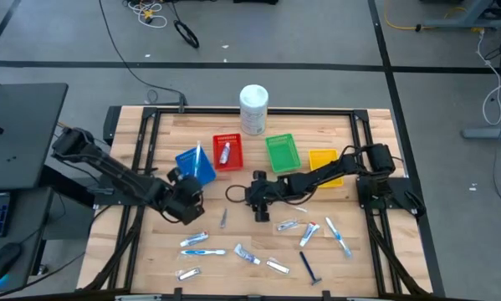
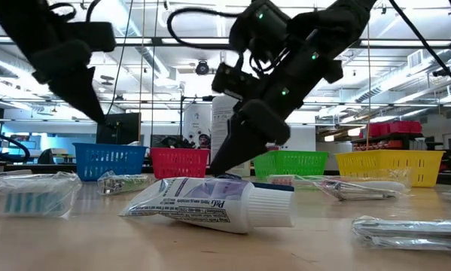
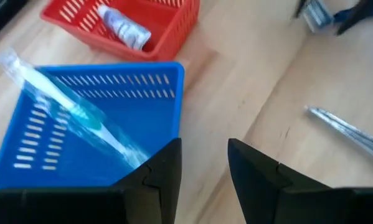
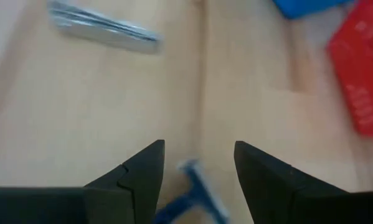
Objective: Pick & Place Travel size toiletries
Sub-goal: Put the blue razor into the green bin
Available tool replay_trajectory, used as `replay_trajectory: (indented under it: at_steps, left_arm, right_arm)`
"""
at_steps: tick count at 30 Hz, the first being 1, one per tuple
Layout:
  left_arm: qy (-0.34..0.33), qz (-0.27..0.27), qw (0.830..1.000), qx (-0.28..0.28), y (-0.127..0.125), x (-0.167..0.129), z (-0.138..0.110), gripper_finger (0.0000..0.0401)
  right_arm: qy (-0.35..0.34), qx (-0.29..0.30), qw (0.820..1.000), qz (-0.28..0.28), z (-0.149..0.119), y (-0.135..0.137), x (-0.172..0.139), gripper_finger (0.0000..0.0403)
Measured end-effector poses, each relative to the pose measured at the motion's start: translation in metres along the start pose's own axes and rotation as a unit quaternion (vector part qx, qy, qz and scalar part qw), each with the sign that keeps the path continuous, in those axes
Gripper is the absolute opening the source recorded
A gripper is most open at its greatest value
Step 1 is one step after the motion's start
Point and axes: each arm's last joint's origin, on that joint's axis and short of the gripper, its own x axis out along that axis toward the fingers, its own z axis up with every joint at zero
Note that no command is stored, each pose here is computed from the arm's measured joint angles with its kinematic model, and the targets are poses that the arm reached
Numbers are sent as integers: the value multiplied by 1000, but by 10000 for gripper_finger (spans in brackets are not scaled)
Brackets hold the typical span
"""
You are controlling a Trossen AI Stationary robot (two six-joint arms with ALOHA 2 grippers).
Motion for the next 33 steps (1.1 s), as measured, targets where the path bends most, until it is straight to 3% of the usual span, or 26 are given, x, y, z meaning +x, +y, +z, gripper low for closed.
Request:
replay_trajectory:
  at_steps: [5, 9, 13, 24, 33]
  left_arm:
    - [-4, 4, 1000, -11, 1, 1, -10, 138]
    - [-16, 14, 1000, -12, 2, 4, -12, 138]
    - [-37, 21, 999, 11, 2, 4, -10, 138]
    - [-70, -10, 995, 69, -8, 3, -3, 138]
    - [-71, -19, 995, 66, -9, 3, -2, 138]
  right_arm:
    - [44, -18, 999, -3, 16, 14, -39, 204]
    - [23, 103, 994, -11, 30, 19, -70, 204]
    - [49, 200, 978, 19, 20, 25, -69, 204]
    - [58, 197, 979, -9, -4, 44, -40, 204]
    - [72, 182, 980, -35, -20, 54, -18, 190]
